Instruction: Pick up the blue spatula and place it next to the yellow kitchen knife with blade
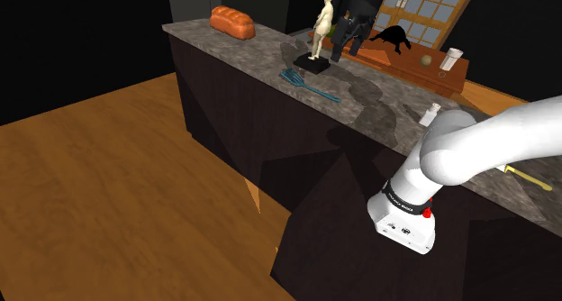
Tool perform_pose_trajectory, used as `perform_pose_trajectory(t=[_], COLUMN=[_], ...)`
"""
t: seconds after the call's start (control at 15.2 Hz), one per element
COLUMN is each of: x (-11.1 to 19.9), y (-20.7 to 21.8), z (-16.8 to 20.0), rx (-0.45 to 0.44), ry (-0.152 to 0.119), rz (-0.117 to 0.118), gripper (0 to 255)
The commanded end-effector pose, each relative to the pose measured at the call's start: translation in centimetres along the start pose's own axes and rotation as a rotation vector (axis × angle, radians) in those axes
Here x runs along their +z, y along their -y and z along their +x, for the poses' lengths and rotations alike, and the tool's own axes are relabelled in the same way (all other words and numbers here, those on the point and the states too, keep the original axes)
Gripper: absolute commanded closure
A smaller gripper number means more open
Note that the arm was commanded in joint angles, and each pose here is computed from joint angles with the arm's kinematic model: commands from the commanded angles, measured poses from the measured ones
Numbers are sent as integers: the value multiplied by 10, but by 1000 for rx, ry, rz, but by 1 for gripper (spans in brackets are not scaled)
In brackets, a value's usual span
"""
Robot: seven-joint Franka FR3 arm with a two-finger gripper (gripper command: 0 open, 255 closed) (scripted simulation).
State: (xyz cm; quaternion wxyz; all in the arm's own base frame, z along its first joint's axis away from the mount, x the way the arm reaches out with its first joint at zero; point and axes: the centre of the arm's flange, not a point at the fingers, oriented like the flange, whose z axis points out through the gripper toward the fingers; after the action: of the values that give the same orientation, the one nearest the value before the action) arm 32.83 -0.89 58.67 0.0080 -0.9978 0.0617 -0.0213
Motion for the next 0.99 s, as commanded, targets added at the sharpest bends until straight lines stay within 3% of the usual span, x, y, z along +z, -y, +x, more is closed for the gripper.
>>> perform_pose_trajectory(t=[0.0, 0.92], x=[0, 112], y=[0, -117], z=[0, 90], rx=[0, -56], ry=[0, -17], rz=[0, 18], gripper=[0, 0])
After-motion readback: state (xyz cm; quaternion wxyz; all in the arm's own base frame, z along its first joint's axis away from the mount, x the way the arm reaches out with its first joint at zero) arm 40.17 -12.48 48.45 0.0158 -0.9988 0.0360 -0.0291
